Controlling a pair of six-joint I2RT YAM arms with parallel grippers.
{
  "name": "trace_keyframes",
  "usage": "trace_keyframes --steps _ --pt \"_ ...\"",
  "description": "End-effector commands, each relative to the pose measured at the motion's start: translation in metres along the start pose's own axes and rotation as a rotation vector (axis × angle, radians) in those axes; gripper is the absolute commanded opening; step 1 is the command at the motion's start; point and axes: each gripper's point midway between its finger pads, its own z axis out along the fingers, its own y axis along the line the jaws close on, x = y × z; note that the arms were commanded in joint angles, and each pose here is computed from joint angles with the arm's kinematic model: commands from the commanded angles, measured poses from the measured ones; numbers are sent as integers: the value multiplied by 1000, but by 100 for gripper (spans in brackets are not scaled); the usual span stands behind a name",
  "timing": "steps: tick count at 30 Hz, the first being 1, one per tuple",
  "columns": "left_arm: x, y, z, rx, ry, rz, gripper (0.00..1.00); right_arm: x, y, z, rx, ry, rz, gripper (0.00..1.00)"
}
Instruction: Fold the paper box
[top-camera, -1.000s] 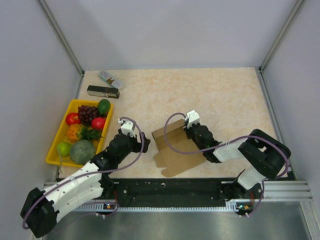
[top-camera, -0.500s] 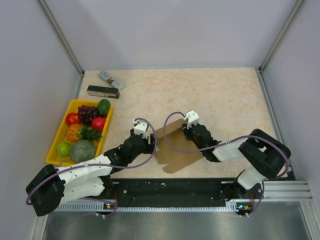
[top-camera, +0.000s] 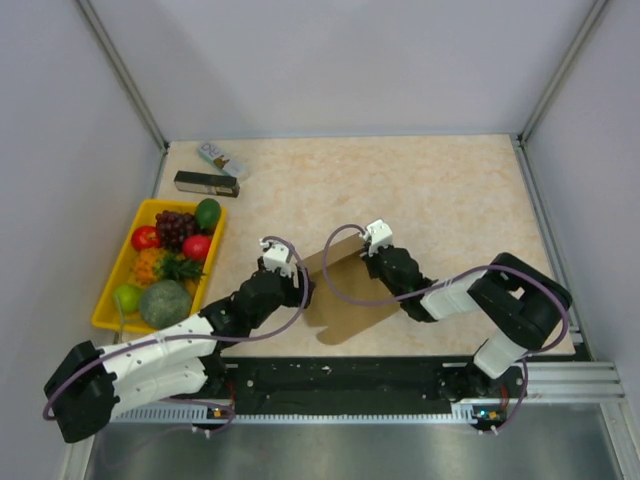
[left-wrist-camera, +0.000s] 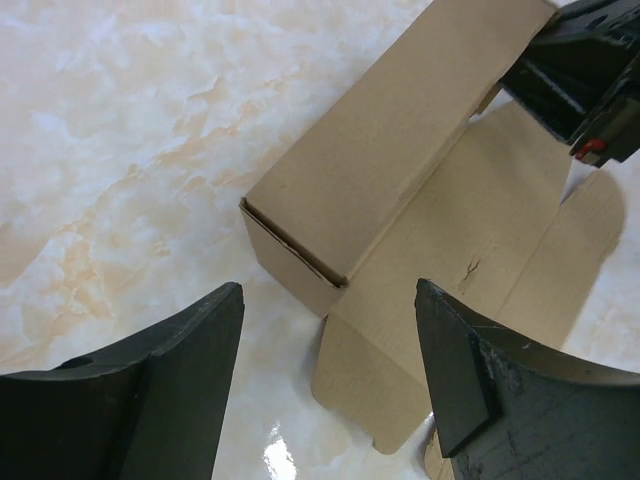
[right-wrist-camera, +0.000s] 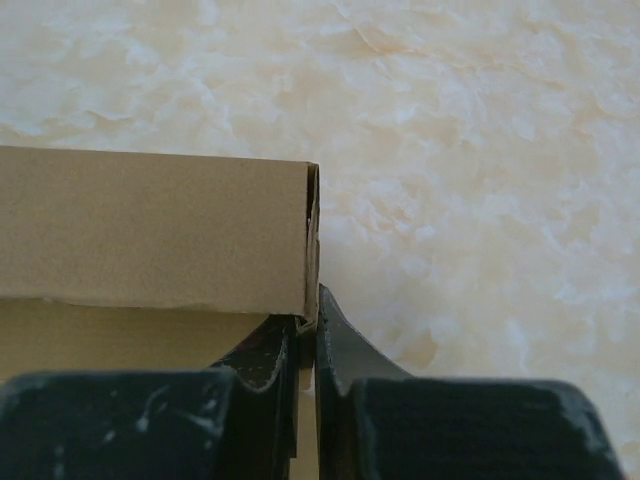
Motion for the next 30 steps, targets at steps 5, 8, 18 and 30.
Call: trace_keyframes --steps 5,8,18,30 --pt "-28 -5 -32 60 -103 -67 74 -18 12 3 -74 -77 0 32" --pt "-35 1 -44 44 -128 -86 74 -15 11 -4 -78 -70 3 44" --pt "-91 -12 -41 24 -214 -97 72 -20 -14 -51 -22 -23 28 55" --pt "-104 -46 0 160 -109 -109 49 -98 -20 -64 -332 125 568 25"
